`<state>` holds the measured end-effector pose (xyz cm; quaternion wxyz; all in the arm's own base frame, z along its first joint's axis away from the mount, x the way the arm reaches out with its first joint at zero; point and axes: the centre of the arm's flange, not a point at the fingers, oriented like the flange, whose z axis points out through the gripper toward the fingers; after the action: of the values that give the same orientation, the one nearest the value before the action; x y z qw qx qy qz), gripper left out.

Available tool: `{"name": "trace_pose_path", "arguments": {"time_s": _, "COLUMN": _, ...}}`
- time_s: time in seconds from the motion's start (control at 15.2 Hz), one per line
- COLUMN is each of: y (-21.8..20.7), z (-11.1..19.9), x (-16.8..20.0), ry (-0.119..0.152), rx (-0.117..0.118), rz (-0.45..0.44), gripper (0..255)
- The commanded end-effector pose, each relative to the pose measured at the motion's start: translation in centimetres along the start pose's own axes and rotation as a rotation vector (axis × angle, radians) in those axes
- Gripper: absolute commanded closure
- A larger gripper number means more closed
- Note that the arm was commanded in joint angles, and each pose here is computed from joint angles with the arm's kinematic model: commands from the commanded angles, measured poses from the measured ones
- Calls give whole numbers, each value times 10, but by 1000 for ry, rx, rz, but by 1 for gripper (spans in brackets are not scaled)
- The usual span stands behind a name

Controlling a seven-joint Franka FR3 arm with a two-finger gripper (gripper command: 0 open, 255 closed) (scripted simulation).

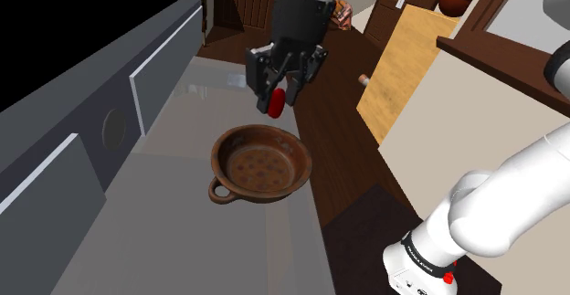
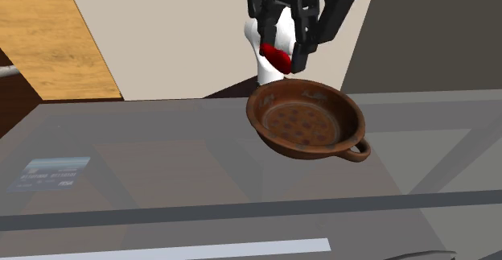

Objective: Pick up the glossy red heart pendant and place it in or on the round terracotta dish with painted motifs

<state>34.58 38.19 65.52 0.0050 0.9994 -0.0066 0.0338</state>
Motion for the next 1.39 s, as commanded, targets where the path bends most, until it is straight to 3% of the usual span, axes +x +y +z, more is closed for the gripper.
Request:
{"name": "trace_pose_path", "arguments": {"time_s": 0.0, "y": -19, "z": -2, "x": -20, "ry": 0, "rx": 0, "rz": 1, "gripper": 255}}
{"name": "trace_pose_path", "arguments": {"time_s": 0.99, "y": -30, "z": 71, "x": -35, "ry": 0, "rx": 0, "rz": 1, "gripper": 255}}
{"name": "trace_pose_path", "arguments": {"time_s": 1.32, "y": -30, "z": 72, "x": -35, "ry": 0, "rx": 0, "rz": 1, "gripper": 255}}
